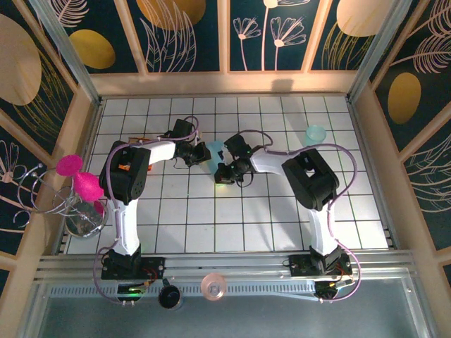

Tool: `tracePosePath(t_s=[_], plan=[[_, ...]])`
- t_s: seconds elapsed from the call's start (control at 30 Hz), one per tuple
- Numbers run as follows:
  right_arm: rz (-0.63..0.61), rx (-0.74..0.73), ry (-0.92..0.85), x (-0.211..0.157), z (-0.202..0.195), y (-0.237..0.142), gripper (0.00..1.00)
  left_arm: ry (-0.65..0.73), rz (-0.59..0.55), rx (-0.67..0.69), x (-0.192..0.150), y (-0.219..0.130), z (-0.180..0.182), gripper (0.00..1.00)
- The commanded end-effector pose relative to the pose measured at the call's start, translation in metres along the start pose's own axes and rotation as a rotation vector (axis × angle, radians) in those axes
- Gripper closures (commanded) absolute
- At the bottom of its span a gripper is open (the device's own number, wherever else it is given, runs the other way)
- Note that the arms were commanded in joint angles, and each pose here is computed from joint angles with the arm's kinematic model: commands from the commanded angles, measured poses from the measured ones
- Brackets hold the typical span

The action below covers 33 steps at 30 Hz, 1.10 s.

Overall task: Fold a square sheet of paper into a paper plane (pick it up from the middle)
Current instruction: First fold in half a square sheet of paper at the center of the table.

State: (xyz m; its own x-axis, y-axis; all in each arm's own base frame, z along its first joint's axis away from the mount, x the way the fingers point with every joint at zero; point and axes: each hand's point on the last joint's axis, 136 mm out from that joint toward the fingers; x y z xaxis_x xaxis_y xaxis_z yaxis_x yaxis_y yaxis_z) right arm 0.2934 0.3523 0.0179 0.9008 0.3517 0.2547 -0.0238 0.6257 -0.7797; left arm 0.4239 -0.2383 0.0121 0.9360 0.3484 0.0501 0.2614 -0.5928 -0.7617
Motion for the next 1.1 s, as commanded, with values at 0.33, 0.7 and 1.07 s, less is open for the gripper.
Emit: tracePosePath(t_s=[0.33, 0.7, 1.07], plan=[[-0.278, -0.018, 0.052, 0.051, 0.003, -0.083, 0.96, 0.039, -0.034, 0.039, 0.013, -0.01, -0.007, 0.9], [-0.221, -0.121, 0.085, 0.079, -0.046, -0.052, 0.94, 0.027, -0.038, -0.062, -0.009, -0.031, -0.032, 0.83], [-0.131, -0.188, 0.217, 0.048, -0.077, -0.027, 0.93, -0.026, 0.004, -0.07, -0.038, -0.019, -0.025, 0.82]])
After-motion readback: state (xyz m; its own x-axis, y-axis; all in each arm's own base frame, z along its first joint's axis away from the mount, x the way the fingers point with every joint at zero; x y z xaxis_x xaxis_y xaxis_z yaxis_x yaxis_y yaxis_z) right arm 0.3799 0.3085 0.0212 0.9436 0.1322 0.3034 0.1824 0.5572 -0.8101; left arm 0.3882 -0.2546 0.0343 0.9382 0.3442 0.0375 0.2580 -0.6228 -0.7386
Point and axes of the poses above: each hand's point on the last joint's axis, 136 mm out from that joint toward the fingers, its own y axis out along the fingers, its own z axis along the line the jaws close on, x = y × z, and after that the axes turned 11 degrees about -y, right-handed
